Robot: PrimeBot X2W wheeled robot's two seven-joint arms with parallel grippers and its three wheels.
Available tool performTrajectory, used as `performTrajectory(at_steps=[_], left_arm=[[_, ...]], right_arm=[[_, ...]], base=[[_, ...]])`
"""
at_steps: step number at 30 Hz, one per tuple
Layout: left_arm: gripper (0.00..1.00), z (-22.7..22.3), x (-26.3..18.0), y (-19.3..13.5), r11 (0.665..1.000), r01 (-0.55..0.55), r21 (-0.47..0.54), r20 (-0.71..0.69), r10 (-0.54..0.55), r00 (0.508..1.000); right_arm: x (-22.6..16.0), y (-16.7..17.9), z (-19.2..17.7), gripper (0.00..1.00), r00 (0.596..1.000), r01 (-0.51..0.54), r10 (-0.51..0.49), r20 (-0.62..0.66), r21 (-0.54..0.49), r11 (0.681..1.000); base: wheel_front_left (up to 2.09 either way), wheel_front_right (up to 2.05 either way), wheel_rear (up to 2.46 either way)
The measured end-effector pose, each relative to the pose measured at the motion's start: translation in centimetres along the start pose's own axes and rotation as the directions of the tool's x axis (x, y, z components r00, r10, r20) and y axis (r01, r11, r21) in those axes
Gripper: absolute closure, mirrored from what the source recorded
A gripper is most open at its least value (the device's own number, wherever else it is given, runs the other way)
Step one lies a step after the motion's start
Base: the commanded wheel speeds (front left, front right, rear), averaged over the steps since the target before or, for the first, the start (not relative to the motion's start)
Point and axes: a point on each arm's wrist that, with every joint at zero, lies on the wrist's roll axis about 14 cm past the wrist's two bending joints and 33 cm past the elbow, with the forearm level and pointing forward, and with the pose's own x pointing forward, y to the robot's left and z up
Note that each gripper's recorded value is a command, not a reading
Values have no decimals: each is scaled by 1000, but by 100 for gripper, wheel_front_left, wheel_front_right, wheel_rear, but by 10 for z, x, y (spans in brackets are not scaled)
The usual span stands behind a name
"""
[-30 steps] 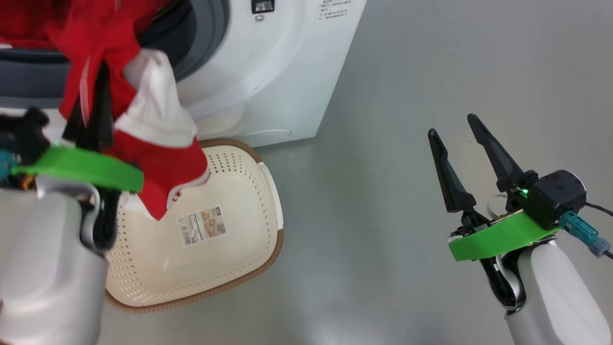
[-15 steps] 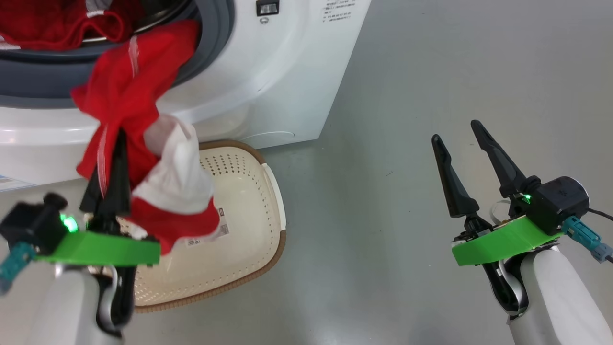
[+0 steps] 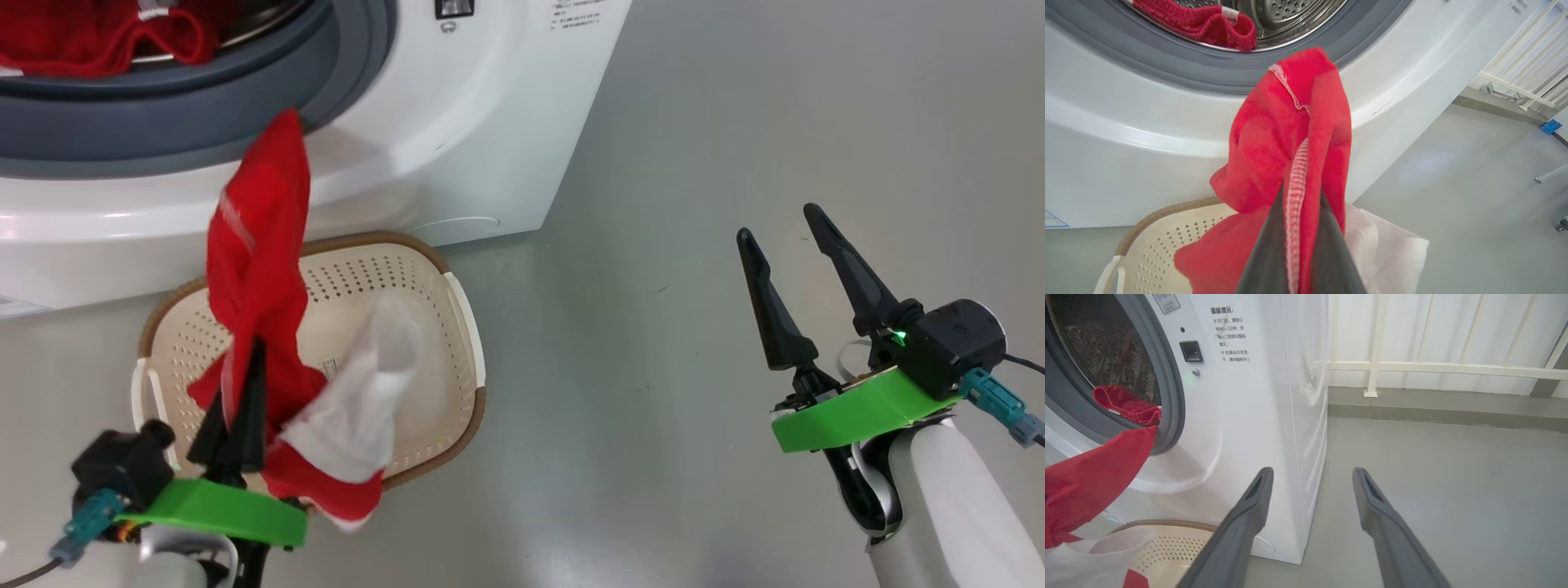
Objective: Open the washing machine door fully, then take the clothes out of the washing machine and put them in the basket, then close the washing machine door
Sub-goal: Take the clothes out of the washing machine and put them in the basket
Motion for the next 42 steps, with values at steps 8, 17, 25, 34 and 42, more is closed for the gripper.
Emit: performTrajectory(at_steps=[8, 17, 25, 34, 42], left_arm=[[100, -63, -11, 19, 998, -64, -29, -184, 58, 981], [100, -102, 8, 35, 997, -73, 19, -316, 75, 946], [100, -135, 25, 43, 995, -67, 70, -441, 91, 893], [100, -171, 25, 52, 992, -62, 113, -577, 116, 809], [0, -182, 39, 61, 990, -47, 135, -607, 121, 785]], right_arm=[[1, -2, -5, 0, 1000, 4, -4, -12, -1, 1000], [5, -4, -11, 0, 1000, 9, -9, -22, -1, 1000], [13, -2, -16, 0, 1000, 4, -4, -22, 4, 1000], [17, -3, -20, 0, 1000, 9, -9, -30, 1, 1000], [14, -8, -34, 0, 997, 21, -22, -67, -4, 1000]], base=[[0, 0, 0], [0, 0, 0], [0, 0, 0], [0, 0, 0], [0, 0, 0]])
